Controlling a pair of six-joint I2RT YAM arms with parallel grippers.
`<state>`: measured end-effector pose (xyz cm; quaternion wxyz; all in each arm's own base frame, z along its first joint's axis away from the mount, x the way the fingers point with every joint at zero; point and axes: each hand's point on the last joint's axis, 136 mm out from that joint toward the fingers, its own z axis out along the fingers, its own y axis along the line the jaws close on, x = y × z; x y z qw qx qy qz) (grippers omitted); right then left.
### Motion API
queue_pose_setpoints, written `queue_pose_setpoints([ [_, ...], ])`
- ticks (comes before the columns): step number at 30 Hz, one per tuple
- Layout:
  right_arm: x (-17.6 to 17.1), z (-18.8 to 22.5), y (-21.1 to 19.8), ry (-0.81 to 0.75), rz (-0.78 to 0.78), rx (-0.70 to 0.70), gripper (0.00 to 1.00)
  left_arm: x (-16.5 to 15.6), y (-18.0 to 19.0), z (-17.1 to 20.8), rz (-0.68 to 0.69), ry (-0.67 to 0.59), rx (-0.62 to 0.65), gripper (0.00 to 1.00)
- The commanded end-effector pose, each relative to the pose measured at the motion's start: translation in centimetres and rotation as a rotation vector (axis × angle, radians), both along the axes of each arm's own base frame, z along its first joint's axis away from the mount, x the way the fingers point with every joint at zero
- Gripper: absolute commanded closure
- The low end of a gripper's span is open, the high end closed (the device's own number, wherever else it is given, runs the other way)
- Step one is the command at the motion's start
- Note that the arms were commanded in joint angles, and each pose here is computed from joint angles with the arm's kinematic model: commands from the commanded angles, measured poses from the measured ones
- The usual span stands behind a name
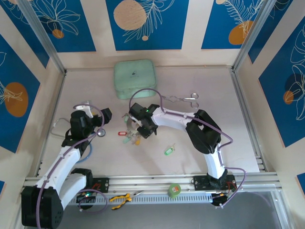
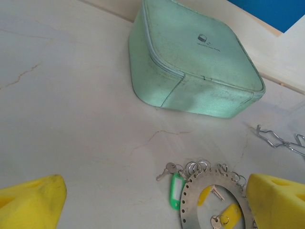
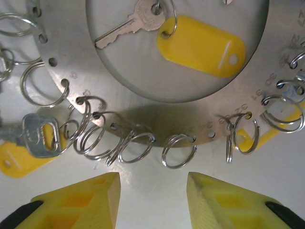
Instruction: Put the keys on the keyring
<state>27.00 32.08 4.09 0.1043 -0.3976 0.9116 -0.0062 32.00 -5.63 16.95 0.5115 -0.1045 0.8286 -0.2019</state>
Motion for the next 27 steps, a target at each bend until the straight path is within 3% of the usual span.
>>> queue_pose_setpoints([
  [1,0.6,-0.1,-0.1,-0.001,-0.023,-0.022,0.61,-0.4,0.1,-0.3,0.003,0.008,-0.008,0.04],
  [8,1.4,-0.8,-0.4,-0.017,-0.026,-0.068,0.67,-0.4,0.2,-0.1,0.009,-0.005,-0.008,0.04],
  [27,1.8,-2.0,-0.5,-0.004,-0.033,-0.116,0.68,-0.4,0.4,0.0,0.019,-0.017,-0.007,0.04],
])
